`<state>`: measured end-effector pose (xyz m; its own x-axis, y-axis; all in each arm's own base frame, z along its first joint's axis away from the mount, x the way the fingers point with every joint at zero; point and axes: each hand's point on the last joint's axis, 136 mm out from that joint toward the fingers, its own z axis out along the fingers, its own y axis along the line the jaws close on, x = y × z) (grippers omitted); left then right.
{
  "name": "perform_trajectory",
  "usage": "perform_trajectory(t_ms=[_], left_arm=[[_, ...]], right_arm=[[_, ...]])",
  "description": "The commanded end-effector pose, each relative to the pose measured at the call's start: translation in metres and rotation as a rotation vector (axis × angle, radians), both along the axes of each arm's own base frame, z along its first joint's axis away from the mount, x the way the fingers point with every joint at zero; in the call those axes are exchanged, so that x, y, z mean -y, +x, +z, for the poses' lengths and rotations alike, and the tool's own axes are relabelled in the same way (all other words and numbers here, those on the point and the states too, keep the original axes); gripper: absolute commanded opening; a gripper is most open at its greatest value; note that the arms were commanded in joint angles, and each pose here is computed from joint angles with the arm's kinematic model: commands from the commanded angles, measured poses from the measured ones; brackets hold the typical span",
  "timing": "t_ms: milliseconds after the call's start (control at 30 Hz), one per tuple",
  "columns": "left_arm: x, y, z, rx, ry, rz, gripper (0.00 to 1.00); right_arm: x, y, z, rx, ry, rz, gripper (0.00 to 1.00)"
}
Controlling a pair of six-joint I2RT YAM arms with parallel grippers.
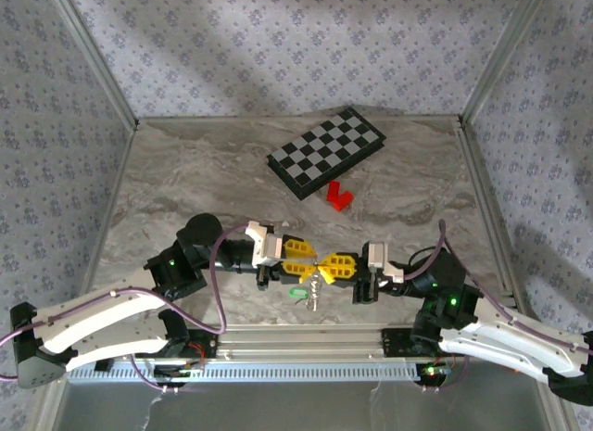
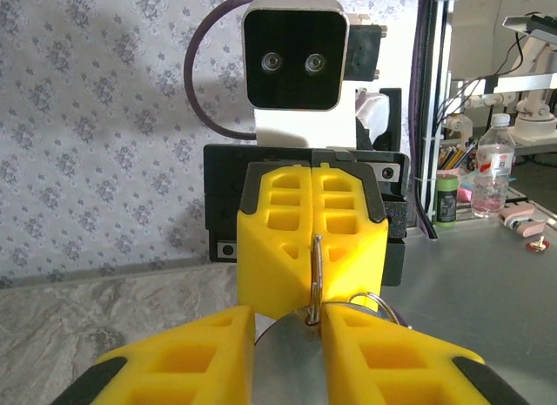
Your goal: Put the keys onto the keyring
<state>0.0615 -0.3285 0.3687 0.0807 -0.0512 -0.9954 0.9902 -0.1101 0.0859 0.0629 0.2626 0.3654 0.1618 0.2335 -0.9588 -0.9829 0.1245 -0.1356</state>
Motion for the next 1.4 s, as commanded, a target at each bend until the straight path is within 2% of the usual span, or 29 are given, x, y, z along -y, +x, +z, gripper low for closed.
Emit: perform_trajectory(t_ms=[0,567,767,867,1000,1033,1100,1133,1367], left_arm=[[-0.003,-0.009,0.037,0.039,-0.092,-0.038,0.23],[-0.003,-0.011,0.039,0.035,-0.084,-0.051,0.23],[-0.002,-0.012,0.041,0.04,-0.082,-0.058,0.13],[-0.001,-0.011,0.039,0.04,-0.067,-0.056,0.0],[-0.003,-0.01,0.038,0.043,-0.053,-0.039,0.0],[-0.003,-0.009,0.037,0.044,-0.047,-0.036,0.03],[-0.005,-0.009,0.036,0.047,-0.046,-0.026,0.18],[-0.006,-0.009,0.036,0.046,-0.046,-0.021,0.2],[-0.008,-0.009,0.031,0.038,-0.043,-0.015,0.18]], right_arm=[[0.0,0.0,0.003,0.013,0.007,-0.004,0.0],[-0.001,0.004,-0.003,0.012,-0.015,-0.019,0.0],[-0.003,0.007,-0.004,0.011,-0.027,-0.029,0.0],[-0.003,0.007,-0.003,0.014,-0.026,-0.029,0.0],[-0.002,0.006,0.0,0.018,-0.017,-0.023,0.0],[-0.002,0.005,0.0,0.017,-0.016,-0.02,0.0],[0.0,0.004,0.003,0.02,-0.002,-0.016,0.0],[0.001,0.002,0.004,0.021,0.005,-0.01,0.0],[0.007,-0.004,0.012,0.022,0.044,0.015,0.0]])
